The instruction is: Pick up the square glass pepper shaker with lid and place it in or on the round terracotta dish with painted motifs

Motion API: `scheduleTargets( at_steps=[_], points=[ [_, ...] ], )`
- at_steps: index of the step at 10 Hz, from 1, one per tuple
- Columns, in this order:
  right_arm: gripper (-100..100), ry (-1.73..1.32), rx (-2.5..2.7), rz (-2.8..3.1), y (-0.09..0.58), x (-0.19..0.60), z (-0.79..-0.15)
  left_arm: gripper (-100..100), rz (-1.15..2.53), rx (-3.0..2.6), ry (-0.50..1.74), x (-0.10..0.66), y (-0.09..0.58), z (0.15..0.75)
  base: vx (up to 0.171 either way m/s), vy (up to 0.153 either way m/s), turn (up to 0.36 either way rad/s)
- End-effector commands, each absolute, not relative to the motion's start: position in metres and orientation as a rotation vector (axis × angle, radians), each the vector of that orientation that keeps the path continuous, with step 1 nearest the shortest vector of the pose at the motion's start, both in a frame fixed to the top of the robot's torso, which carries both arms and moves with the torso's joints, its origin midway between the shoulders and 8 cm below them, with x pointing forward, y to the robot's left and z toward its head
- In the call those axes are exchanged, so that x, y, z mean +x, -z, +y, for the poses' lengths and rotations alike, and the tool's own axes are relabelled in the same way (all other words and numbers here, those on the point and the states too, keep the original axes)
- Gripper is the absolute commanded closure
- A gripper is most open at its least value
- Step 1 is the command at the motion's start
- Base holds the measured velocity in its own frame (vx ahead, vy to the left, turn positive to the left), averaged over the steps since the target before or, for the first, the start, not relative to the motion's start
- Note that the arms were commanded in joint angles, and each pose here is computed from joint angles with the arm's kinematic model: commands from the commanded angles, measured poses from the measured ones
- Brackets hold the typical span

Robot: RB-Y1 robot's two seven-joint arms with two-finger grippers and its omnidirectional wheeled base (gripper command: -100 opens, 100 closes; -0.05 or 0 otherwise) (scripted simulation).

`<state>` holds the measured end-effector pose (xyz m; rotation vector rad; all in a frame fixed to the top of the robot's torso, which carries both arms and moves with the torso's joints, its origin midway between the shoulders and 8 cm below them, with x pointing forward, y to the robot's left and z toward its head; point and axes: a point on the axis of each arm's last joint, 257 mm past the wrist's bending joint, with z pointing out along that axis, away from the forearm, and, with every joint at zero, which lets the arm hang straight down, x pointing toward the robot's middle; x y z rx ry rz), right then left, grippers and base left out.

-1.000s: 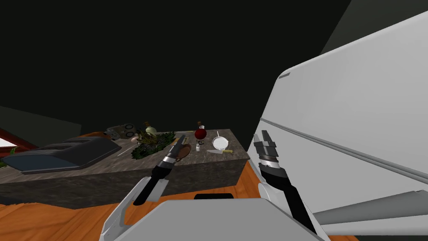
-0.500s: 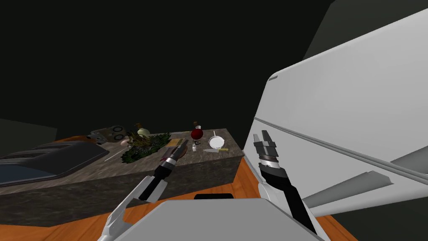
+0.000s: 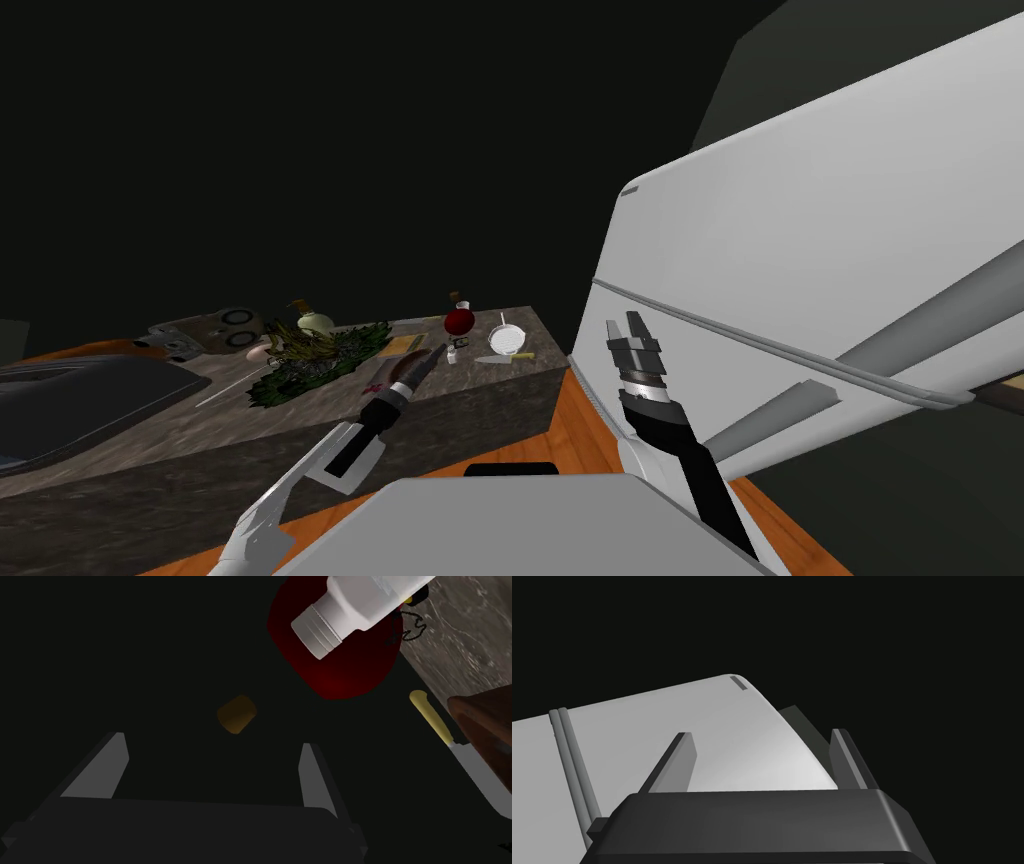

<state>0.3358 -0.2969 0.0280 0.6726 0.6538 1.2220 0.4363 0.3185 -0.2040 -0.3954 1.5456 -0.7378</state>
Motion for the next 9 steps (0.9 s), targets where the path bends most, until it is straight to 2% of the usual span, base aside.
scheduleTargets(
  at_steps=[1, 9],
  points=[
    [0, -1.222, 0.673, 0.654, -0.028, 0.336, -0.297, -100, 1.611, -0.378, 0.655, 0.437, 0.226, 0.336, -0.008, -0.073, -0.146],
    [0, -1.222, 0.673, 0.654, -0.028, 0.336, -0.297, -100, 1.827, -0.266, 0.319, 0.427, 0.289, 0.421, 0.028, -0.058, -0.118]
  ],
)
